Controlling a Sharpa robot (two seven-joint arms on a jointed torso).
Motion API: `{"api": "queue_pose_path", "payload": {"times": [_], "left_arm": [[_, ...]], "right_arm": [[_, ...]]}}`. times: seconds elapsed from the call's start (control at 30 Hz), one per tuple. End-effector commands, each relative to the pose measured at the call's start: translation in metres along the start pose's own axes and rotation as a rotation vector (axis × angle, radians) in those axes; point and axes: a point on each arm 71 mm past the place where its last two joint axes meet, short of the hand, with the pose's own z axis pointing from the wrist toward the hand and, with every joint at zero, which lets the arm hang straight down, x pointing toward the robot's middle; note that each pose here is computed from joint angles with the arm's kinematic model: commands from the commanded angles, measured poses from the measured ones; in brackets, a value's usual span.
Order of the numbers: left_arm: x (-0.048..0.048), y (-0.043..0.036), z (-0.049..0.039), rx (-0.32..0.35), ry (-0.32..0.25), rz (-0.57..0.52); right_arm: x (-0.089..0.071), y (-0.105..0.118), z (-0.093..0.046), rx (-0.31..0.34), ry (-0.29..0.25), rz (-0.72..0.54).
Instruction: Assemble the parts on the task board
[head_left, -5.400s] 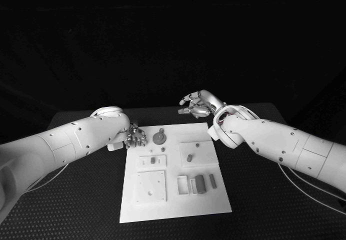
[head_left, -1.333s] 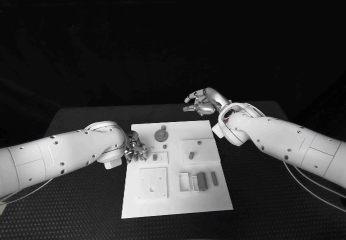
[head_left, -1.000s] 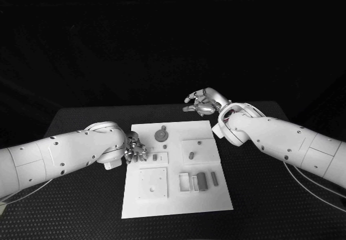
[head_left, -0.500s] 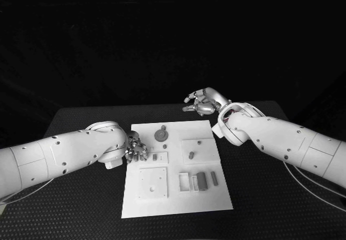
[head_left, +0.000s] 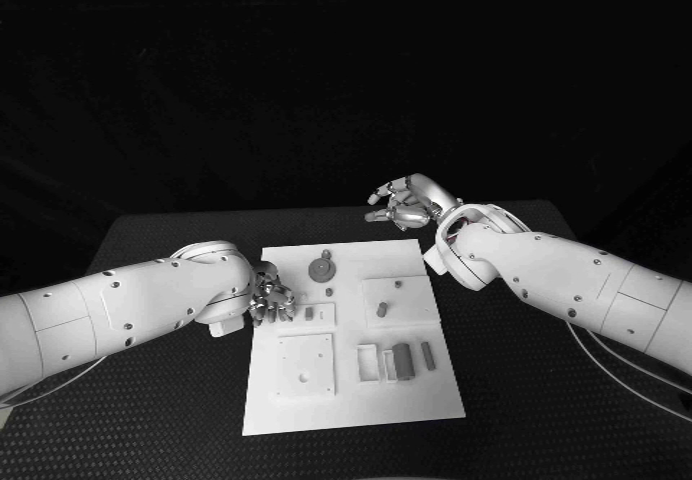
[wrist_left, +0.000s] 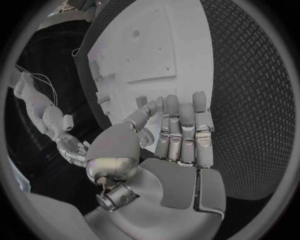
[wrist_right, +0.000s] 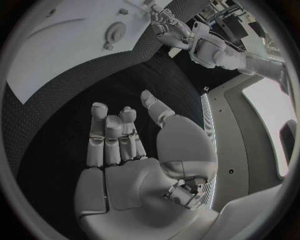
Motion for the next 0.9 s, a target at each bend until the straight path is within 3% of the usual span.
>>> {"api": "queue_pose_path", "payload": {"times": [0.03, 0.9], "left_arm": [[0.0056, 0.0009, 0.0012, -0.010, 0.031, 0.025], [0.0074, -0.0022, 0.0010, -0.003, 0.030, 0.061]], "right_arm": [[0.0009, 0.0007, 0.0000, -0.007, 0.013, -0.002], [0.0011, 0.0007, 0.0003, -0.007, 0.012, -0.002]]}}
